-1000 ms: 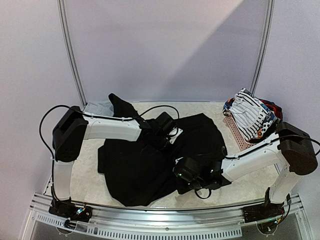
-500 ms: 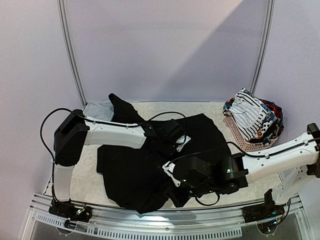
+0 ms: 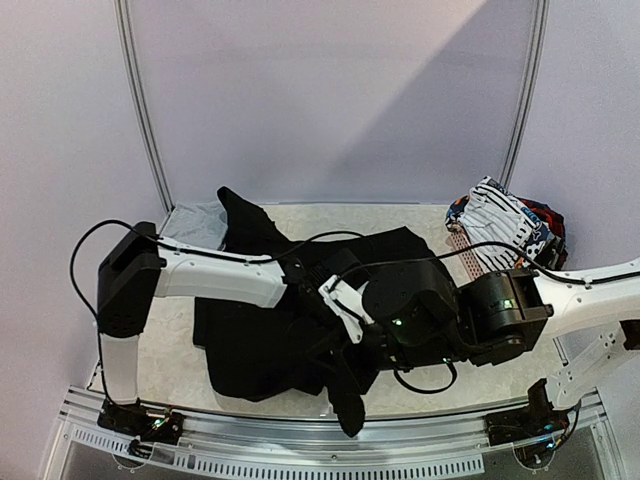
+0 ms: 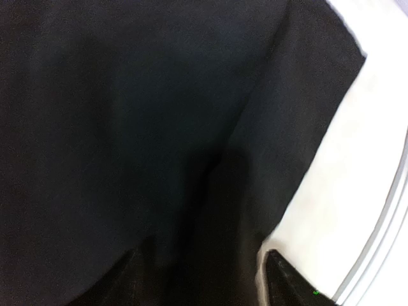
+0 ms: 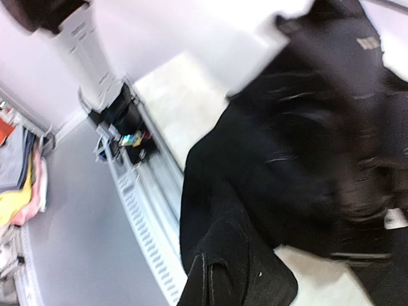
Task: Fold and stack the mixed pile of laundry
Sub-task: Pick up the flattened shirt from the center of the board, then pass from the right arm to the left
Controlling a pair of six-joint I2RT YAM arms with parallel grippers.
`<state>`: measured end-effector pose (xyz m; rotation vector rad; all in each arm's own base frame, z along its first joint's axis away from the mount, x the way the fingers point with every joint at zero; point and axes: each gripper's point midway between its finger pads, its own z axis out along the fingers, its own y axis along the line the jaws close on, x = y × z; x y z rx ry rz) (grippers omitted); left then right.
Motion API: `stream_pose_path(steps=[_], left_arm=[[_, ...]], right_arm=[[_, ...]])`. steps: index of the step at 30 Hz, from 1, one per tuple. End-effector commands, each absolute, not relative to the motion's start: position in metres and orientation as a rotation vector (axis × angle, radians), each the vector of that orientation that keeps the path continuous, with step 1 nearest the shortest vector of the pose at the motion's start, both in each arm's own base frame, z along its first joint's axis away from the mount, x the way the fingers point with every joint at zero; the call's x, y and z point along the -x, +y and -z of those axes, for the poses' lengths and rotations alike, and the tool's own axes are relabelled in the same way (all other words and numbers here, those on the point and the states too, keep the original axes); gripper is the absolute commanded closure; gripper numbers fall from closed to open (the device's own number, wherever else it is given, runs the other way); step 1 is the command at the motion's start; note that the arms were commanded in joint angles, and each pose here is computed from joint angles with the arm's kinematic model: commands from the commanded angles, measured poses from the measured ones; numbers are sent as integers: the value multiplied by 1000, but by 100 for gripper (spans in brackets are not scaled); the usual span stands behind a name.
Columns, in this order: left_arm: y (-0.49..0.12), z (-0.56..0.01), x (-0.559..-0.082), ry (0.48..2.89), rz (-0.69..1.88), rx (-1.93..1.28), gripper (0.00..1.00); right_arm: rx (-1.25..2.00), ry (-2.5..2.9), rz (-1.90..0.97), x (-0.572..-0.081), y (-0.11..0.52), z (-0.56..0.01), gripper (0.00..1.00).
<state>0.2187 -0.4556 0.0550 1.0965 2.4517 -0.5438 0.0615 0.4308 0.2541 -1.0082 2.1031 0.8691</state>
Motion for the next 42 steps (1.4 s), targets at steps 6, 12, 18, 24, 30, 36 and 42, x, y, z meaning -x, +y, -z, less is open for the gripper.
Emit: stream_pose_path(steps=[6, 12, 18, 24, 30, 36, 42], left_arm=[[-372, -128, -254, 2348, 471, -786, 1], [-314, -142, -270, 2320, 401, -616, 0], [-254, -165, -268, 2212, 368, -448, 2], [-268, -190, -231, 2014, 627, -619, 5], [-307, -196, -196, 1898, 683, -856, 5], [-341, -193, -182, 1861, 600, -1002, 4], [-362, -190, -178, 1853, 629, -1041, 4]], right_arm=[[966, 2147, -612, -103, 439, -225, 100], [891, 2181, -588, -140, 437, -224, 100], [795, 2230, -507, -181, 421, -217, 100], [782, 2236, -520, -191, 417, -220, 100], [787, 2237, -512, -195, 417, -221, 100], [790, 2244, -513, -198, 420, -218, 100], [794, 2250, -514, -198, 422, -215, 100]])
